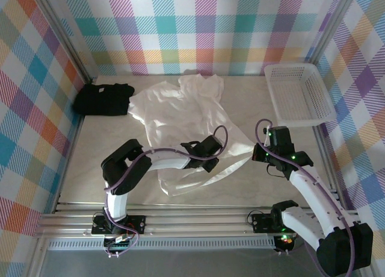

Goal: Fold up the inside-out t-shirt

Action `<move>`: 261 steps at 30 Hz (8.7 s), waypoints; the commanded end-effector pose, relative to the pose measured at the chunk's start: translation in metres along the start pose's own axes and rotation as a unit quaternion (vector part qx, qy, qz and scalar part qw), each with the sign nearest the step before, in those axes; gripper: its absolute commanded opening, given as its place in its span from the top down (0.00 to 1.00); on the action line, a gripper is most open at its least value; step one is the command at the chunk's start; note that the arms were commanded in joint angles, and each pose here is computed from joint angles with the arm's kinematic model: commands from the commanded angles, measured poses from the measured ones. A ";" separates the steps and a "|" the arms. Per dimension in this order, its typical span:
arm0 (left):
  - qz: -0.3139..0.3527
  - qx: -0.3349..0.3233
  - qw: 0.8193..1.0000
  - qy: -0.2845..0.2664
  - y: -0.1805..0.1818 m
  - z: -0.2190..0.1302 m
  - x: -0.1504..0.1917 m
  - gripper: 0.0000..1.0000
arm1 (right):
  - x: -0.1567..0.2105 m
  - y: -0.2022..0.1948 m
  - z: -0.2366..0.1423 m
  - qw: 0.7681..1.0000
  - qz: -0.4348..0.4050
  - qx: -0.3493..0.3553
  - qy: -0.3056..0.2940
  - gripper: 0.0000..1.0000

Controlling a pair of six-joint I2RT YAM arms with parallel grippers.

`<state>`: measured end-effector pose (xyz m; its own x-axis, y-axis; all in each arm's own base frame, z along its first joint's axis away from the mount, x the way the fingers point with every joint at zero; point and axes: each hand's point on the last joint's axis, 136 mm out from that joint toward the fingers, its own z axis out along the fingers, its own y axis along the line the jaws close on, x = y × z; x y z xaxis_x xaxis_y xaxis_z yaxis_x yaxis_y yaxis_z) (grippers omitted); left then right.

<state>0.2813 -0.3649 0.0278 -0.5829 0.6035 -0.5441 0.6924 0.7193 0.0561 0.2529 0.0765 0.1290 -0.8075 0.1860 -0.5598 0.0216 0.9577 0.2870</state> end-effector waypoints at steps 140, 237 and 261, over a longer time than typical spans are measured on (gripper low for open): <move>-0.445 -0.220 0.818 -0.290 0.318 -0.305 -0.047 1.00 | -0.015 0.248 0.094 0.908 -0.280 -0.311 0.024 1.00; -0.310 -0.108 0.938 -0.112 0.199 -0.125 0.047 0.36 | -0.015 0.159 -0.006 0.901 -0.219 -0.358 -0.113 1.00; -0.257 -0.076 0.961 -0.068 0.195 -0.075 0.021 0.41 | -0.020 0.160 -0.007 0.903 -0.222 -0.350 -0.111 1.00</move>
<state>0.3591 -0.1745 0.0781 -0.7896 0.0976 -0.6058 0.2187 0.9672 -0.1292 0.2641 0.2232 0.1807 -0.5314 -0.0693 -0.8443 -0.7020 0.5939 0.3930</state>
